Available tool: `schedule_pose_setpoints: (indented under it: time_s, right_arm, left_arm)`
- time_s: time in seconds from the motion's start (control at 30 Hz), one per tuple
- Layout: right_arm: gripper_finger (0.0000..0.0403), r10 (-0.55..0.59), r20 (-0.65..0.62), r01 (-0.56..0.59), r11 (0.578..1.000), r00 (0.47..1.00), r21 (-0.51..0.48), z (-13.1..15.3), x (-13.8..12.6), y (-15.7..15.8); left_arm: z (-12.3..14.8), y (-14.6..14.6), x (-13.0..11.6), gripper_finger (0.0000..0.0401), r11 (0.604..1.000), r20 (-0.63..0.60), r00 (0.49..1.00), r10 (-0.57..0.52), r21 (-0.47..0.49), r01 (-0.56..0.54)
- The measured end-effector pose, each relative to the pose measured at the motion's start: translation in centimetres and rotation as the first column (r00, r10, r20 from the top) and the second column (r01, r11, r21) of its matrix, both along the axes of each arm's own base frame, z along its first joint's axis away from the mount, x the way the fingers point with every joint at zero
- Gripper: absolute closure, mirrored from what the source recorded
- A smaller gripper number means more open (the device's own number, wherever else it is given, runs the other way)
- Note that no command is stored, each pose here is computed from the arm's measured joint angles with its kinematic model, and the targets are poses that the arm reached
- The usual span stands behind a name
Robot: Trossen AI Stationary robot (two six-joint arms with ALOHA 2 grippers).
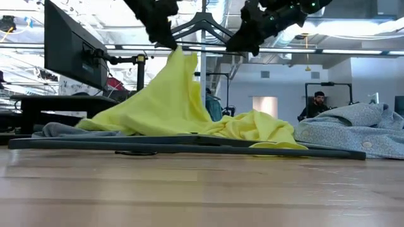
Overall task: Hang clothes
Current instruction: Hang the yellow shirt on the bottom black hanger
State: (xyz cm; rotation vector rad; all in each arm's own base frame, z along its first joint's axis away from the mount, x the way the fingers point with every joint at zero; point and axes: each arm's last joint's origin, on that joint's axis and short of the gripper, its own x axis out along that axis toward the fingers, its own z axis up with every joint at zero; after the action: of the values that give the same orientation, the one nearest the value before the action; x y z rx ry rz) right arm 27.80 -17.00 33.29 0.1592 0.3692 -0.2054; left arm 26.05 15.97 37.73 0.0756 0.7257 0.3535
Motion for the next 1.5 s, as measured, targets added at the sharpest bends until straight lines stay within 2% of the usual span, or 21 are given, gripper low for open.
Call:
schedule_pose_setpoints:
  time_s: [0.1,0.2,0.47,0.53,0.6,0.87,0.93,1.0,1.07,1.17,1.2,1.4,1.5]
  right_arm:
    - [0.0293,-0.043,0.041,0.038,0.994,0.998,0.103,-0.2,0.6,-0.3]
    - [0.0281,-0.016,0.105,-0.002,0.986,0.994,0.165,-0.6,1.9,-0.2]
    - [0.0196,0.031,0.124,-0.053,0.982,0.992,0.182,-1.2,6.8,-1.1]
    - [0.0178,0.04,0.115,-0.058,0.985,0.993,0.163,-1.2,8.0,-1.8]
    - [0.0167,0.04,0.073,-0.053,0.981,0.997,0.187,-1.8,9.0,-2.3]
    - [0.0164,0.066,-0.024,-0.058,0.965,0.998,0.257,-2.5,11.3,-2.7]
    - [0.0177,0.041,-0.092,-0.014,0.961,0.995,0.277,-3.4,11.2,-2.5]
    - [0.0209,0.023,-0.147,0.02,0.958,0.989,0.285,-4.0,10.9,-2.5]
    - [0.0264,0.023,-0.181,0.032,0.955,0.983,0.295,-4.1,10.6,-2.5]
    - [0.037,0.044,-0.268,0.032,0.961,0.962,0.276,-4.4,9.6,-2.5]
    - [0.0384,0.047,-0.301,0.035,0.964,0.953,0.262,-4.4,9.2,-2.5]
    - [0.0401,-0.076,-0.494,0.151,0.982,0.866,0.113,-0.8,3.6,-1.9]
    - [0.0402,-0.119,-0.557,0.204,0.974,0.822,0.094,0.8,0.7,-1.6]
  left_arm:
    - [-0.1,-0.1,0.1,0.0401,1.0,-0.004,1.0,-0.003,-0.001,0.003]
    - [0.0,-0.1,0.2,0.0401,1.0,-0.004,1.0,-0.017,0.018,0.018]
    - [0.1,-0.1,0.2,0.0401,0.998,0.003,0.998,-0.063,0.026,0.063]
    - [0.1,-0.2,0.3,0.0401,0.996,0.0,0.996,-0.084,0.034,0.084]
    - [0.0,-0.3,0.3,0.0401,0.995,-0.005,0.995,-0.096,0.04,0.096]
    - [-0.1,-0.2,0.1,0.0401,0.994,-0.021,0.995,-0.098,0.037,0.099]
    - [-0.1,-0.2,0.1,0.0401,0.994,-0.028,0.994,-0.104,0.041,0.105]
    - [-0.1,-0.2,0.1,0.0401,0.993,-0.03,0.994,-0.107,0.044,0.108]
    - [-0.1,-0.2,0.1,0.0401,0.992,-0.034,0.993,-0.113,0.052,0.115]
    - [-0.1,-0.2,0.1,0.0401,0.989,-0.043,0.991,-0.128,0.069,0.131]
    - [-0.1,-0.2,0.1,0.0401,0.989,-0.045,0.99,-0.13,0.071,0.133]
    - [-0.4,-0.3,-0.2,0.0401,0.989,-0.087,0.987,-0.134,0.054,0.139]
    - [-0.6,-0.3,-0.3,0.0401,0.988,-0.113,0.984,-0.136,0.051,0.143]
